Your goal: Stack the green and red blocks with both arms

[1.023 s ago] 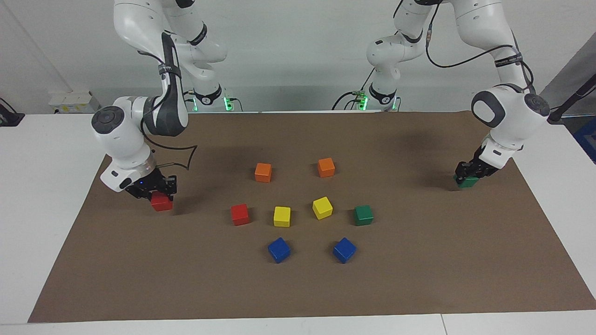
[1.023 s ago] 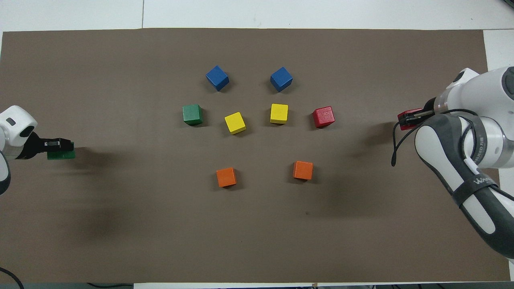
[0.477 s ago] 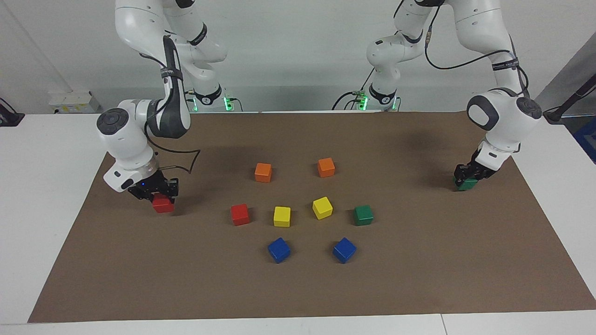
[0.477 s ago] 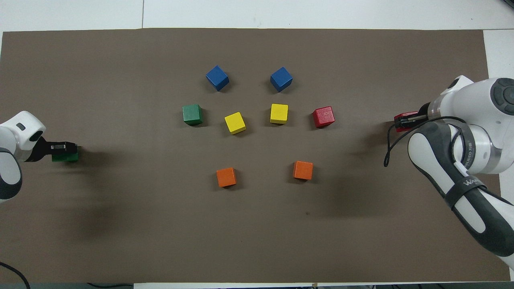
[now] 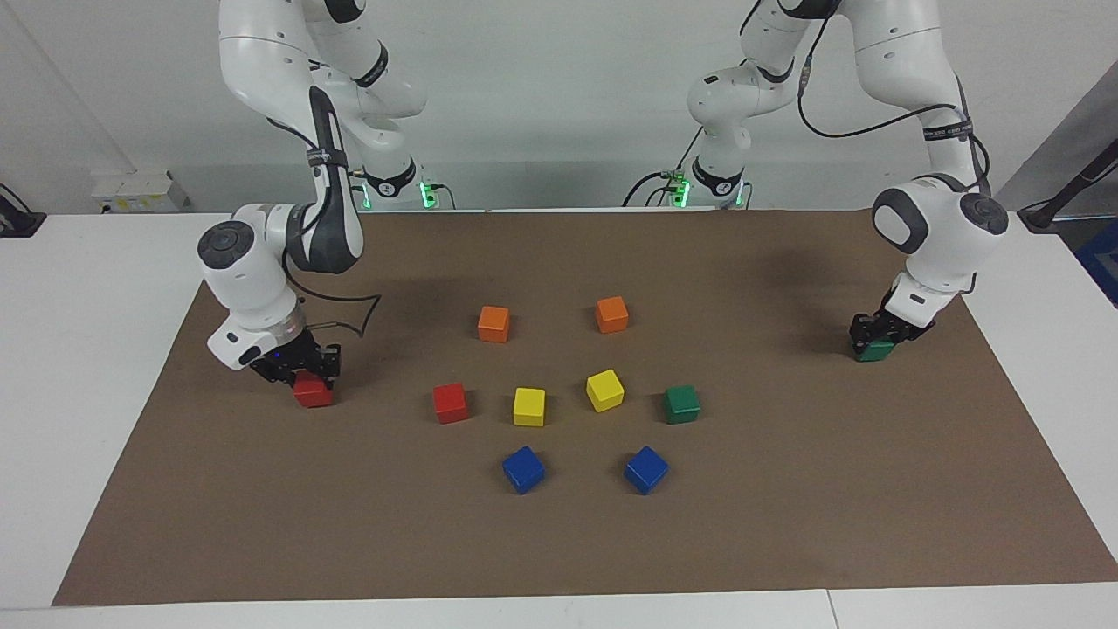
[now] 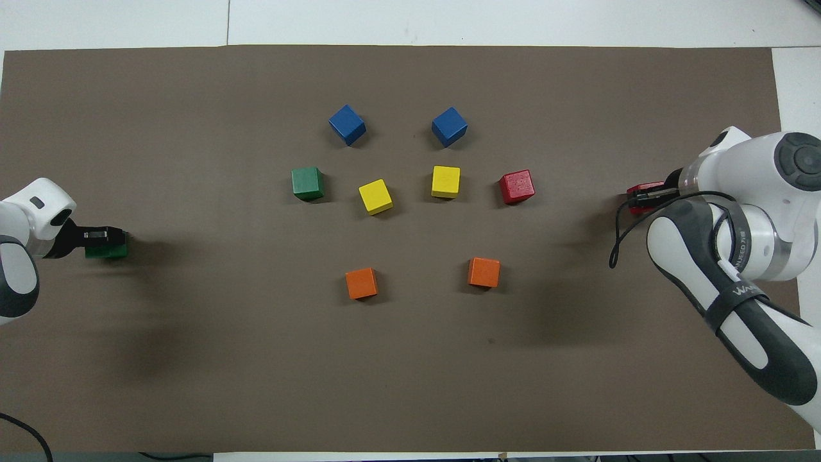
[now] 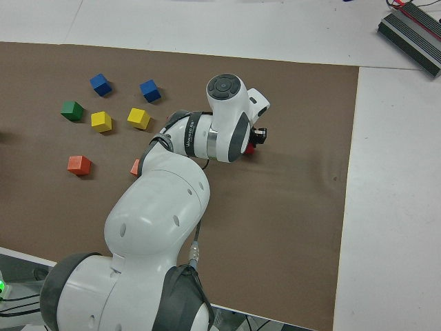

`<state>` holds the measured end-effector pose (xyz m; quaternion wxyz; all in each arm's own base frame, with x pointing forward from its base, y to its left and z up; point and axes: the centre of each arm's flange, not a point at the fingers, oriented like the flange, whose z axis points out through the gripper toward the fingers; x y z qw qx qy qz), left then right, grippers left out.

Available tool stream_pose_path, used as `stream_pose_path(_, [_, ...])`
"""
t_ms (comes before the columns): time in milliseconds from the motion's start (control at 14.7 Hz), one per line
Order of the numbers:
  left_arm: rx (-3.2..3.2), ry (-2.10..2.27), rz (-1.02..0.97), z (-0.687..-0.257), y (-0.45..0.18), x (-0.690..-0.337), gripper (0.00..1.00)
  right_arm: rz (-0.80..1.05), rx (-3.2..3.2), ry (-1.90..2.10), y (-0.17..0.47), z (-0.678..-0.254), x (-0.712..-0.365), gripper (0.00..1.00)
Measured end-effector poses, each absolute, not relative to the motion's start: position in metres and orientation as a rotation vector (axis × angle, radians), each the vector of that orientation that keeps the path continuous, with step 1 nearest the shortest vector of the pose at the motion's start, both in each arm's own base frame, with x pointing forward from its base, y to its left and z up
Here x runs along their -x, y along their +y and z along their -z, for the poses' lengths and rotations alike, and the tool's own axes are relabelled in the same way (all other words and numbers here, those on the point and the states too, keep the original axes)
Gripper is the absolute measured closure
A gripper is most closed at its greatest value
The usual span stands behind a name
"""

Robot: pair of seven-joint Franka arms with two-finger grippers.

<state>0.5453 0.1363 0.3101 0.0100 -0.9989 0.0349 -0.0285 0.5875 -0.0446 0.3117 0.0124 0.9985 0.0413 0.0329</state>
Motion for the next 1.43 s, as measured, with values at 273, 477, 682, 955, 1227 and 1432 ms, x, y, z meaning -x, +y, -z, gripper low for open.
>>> stream_pose_path(273, [3.120, 0.138, 0.032, -0.335, 0.139, -0.558, 0.11, -0.102, -3.113, 0.129, -0.045, -0.311, -0.587, 0.45])
stream_pose_path(477, [3.129, 0.159, -0.026, -0.379, 0.136, -0.577, 0.00, -0.099, -3.113, 0.125, -0.046, -0.310, -0.587, 0.45])
stream_pose_path(682, [3.129, 0.128, -0.028, -0.430, 0.090, -0.601, 0.00, -0.092, -3.114, 0.120, -0.047, -0.308, -0.585, 0.19])
stream_pose_path(955, [3.139, 0.043, 0.029, -0.451, -0.037, -0.615, 0.00, -0.098, -3.113, 0.119, -0.048, -0.311, -0.587, 0.00])
stream_pose_path(1227, [3.198, 0.084, 0.006, -0.438, -0.122, -0.620, 0.00, -0.026, -3.118, 0.138, -0.041, -0.373, -0.601, 0.00])
stream_pose_path(1432, [3.205, 0.097, -0.002, -0.401, -0.179, -0.635, 0.00, -0.030, -3.115, 0.201, -0.009, -0.454, -0.618, 0.00])
